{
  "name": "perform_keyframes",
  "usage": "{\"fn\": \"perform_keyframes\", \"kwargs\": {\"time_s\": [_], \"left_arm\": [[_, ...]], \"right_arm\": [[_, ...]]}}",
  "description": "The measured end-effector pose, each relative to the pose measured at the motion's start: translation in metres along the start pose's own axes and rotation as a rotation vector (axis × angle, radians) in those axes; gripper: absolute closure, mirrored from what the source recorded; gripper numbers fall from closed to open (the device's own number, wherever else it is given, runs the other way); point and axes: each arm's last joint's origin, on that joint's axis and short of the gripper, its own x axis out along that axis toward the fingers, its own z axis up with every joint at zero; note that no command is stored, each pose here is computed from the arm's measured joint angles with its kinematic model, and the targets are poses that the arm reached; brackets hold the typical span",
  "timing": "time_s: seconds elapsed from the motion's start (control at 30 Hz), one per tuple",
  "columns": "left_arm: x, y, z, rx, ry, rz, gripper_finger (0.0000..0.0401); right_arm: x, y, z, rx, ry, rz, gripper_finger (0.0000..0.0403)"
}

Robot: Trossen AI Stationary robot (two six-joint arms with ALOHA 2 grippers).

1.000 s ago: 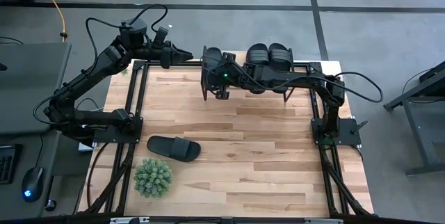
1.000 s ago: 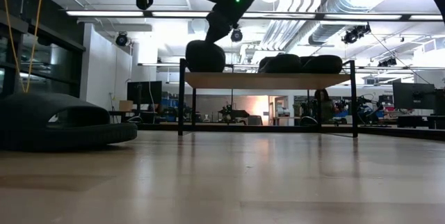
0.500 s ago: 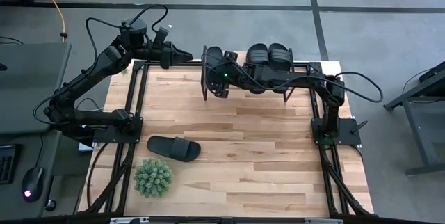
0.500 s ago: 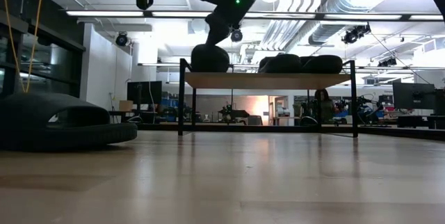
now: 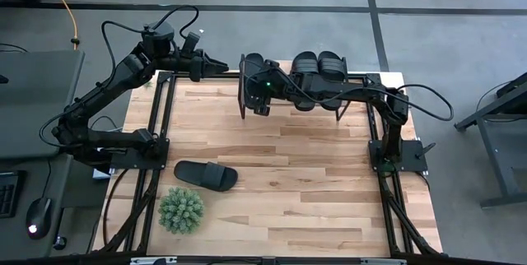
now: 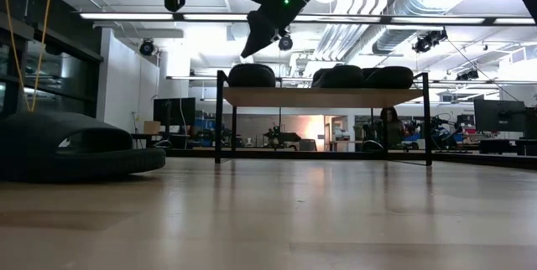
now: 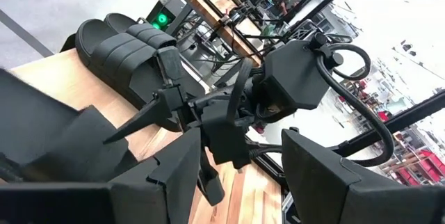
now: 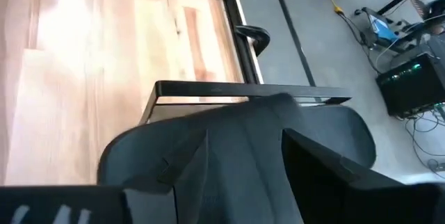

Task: Pick and place slides into the shelf
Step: Put the black slipper on the shelf

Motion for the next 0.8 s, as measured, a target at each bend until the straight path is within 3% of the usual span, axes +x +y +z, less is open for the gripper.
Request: {"fn": "perform_keyframes", "kwargs": {"time_s": [0.3, 0.6, 0.8], "left_arm": [[0.0, 0.0, 0.0, 0.001, 0.0, 0.0, 0.0215], [0.0, 0.0, 0.0, 0.0, 0.0, 0.0, 0.0215], [0.0, 0.0, 0.0, 0.007, 0.0, 0.0, 0.0215]], "right_arm": [[0.0, -0.002, -0.002, 0.007, 0.03, -0.06, 0.0229], [0.0, -0.001, -0.006, 0.081, 0.06, -0.012, 0.0229], [0.0, 0.002, -0.01, 0.045, 0.097, 0.034, 0.0229]]}}
